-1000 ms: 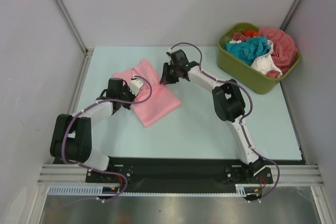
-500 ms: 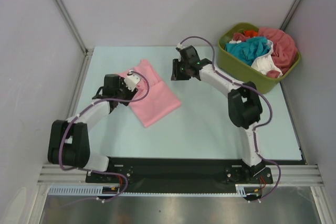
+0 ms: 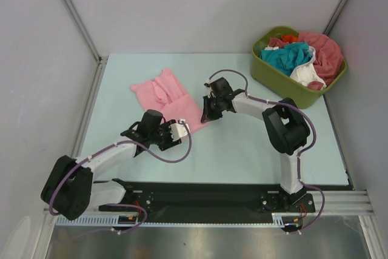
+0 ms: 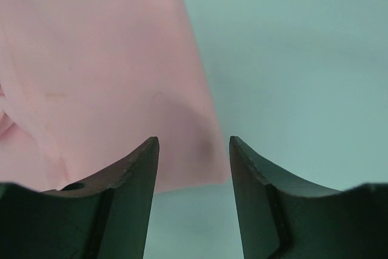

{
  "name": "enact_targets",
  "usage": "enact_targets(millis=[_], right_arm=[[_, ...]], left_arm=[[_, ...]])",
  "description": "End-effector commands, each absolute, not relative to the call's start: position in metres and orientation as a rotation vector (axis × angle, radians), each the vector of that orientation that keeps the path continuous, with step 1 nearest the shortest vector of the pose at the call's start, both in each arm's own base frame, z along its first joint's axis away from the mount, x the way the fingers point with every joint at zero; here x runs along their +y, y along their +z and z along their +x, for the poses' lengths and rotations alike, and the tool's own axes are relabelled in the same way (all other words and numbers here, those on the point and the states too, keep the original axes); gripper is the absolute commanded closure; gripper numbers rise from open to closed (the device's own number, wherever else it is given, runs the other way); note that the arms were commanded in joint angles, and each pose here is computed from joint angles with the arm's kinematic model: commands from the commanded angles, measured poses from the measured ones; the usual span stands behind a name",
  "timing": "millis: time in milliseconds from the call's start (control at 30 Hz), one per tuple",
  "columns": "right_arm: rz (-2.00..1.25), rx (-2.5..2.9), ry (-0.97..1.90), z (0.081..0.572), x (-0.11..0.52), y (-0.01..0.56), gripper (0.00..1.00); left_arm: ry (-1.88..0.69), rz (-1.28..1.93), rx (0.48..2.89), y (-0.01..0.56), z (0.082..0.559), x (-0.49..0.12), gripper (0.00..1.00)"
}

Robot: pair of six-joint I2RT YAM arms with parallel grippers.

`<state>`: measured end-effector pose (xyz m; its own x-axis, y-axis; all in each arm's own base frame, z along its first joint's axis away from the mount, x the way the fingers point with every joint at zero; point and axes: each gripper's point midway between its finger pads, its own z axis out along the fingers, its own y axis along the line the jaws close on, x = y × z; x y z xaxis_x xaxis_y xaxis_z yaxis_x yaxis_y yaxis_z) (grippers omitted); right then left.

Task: Fold and stack the t-shirts
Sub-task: Fold the tshirt

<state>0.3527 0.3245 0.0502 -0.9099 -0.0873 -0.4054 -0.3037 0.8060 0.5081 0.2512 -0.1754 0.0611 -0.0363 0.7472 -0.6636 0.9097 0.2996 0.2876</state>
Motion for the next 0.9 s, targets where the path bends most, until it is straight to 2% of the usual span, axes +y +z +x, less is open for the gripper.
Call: enact_targets(millis=[0, 167, 267, 400, 600, 867], right_arm=[[-0.246, 2.596, 0.843, 0.366, 0.323, 0.053, 0.94], [-0.237, 2.64, 0.77, 0.357, 0.305, 0.039, 0.94], [-0.28, 2.642, 0.758, 0.355, 0.303, 0.045, 0.91], [-0.325, 2.605, 0.686, 0.353, 0.293, 0.061, 0.71], [-0.331, 2.632, 0.601, 0.35, 0.284, 0.051, 0.57], [-0.298, 2.653, 0.609, 0.353, 0.289, 0.031, 0.55]], left_arm=[[-0.218, 1.537, 1.801, 0.051, 0.261, -0.174, 0.45], [-0.222, 1.719, 1.74, 0.031, 0.236, -0.171, 0.44], [-0.217, 1.755, 1.741, 0.025, 0.228, -0.169, 0.45], [-0.174, 1.764, 1.689, 0.035, 0.23, -0.166, 0.42], [-0.126, 1.742, 1.699, 0.032, 0.237, -0.163, 0.41], [-0.129, 1.739, 1.739, 0.025, 0.243, -0.165, 0.41]])
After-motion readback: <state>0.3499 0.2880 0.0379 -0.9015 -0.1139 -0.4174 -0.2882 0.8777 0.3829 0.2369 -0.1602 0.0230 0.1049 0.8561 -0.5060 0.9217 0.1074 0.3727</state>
